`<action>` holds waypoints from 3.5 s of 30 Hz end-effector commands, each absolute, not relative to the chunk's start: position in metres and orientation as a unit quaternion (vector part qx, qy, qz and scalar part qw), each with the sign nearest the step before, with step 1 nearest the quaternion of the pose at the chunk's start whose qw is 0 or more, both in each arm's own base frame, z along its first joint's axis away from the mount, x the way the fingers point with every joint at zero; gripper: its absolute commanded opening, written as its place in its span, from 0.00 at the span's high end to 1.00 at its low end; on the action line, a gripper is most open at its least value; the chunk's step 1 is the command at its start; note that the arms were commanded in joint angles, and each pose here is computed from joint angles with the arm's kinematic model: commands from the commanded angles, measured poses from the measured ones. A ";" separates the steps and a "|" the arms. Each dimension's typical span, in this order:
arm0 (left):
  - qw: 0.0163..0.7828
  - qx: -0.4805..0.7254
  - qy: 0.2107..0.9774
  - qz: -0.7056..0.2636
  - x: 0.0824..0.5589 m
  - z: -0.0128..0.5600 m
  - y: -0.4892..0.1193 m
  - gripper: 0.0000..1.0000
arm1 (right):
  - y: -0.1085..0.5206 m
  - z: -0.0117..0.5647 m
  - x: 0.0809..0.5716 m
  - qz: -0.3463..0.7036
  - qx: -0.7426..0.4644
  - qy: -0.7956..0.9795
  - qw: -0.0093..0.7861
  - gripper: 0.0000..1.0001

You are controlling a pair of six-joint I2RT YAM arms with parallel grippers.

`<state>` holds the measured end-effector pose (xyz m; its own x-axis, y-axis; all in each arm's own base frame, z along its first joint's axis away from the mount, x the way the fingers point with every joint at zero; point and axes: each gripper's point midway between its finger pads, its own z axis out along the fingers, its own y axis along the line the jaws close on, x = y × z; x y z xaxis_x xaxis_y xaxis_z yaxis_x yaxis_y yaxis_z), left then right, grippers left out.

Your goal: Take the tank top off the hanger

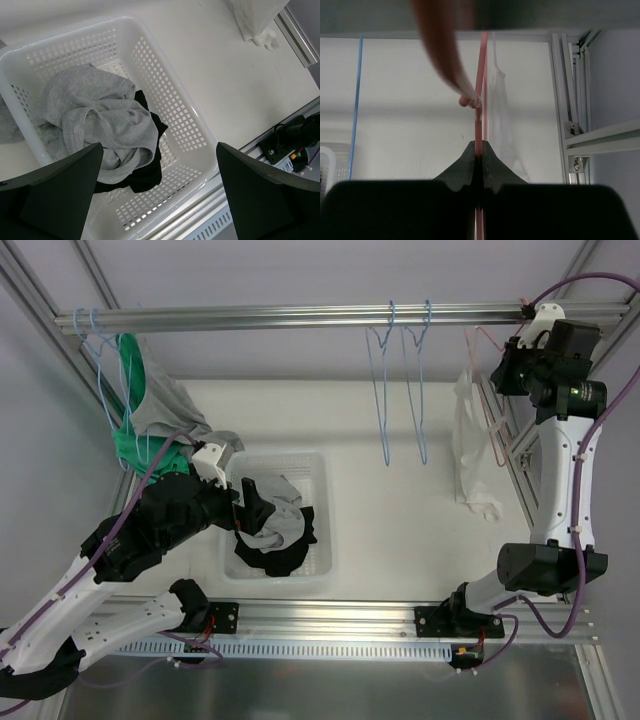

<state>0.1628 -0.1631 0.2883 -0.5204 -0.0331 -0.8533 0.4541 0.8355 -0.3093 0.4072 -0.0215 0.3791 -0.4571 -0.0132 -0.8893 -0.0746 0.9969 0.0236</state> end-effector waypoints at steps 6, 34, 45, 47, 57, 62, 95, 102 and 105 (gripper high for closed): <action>0.464 0.152 0.835 -0.253 0.165 0.281 -0.171 0.01 | 0.001 0.443 0.388 0.076 -0.041 0.782 0.617 1.00; 0.527 0.370 0.600 -0.476 0.158 0.488 -0.379 0.01 | 0.035 0.409 0.133 0.095 -0.002 0.757 0.646 1.00; 0.579 0.452 0.504 -0.454 0.177 0.513 -0.488 0.01 | 0.068 0.445 0.058 0.172 -0.088 0.717 0.670 1.00; 0.582 0.447 0.510 -0.449 0.184 0.508 -0.494 0.03 | 0.070 0.448 0.053 0.181 -0.098 0.714 0.669 1.00; 0.600 0.425 0.547 -0.400 0.211 0.483 -0.497 0.57 | 0.069 0.454 0.046 0.182 -0.112 0.707 0.674 1.00; 0.604 0.421 0.544 -0.403 0.210 0.488 -0.495 0.76 | 0.070 0.453 0.047 0.183 -0.119 0.706 0.674 1.00; 0.621 0.260 0.571 -0.470 0.196 0.556 -0.413 1.00 | 0.054 0.459 0.006 0.166 -0.211 0.639 0.721 1.00; 0.564 0.303 0.531 -0.555 0.145 0.536 -0.408 1.00 | 0.049 0.498 0.028 0.210 -0.112 0.515 0.823 1.00; 0.528 0.345 0.509 -0.585 0.115 0.515 -0.417 1.00 | 0.056 0.508 0.052 0.261 -0.069 0.477 0.836 1.00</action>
<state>0.1608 -0.4097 0.4960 -0.1878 -0.2055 -0.9605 0.9220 0.3002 -0.2445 0.0501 0.0608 0.4371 0.1816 0.1509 -0.9717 -0.4776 0.8773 0.0470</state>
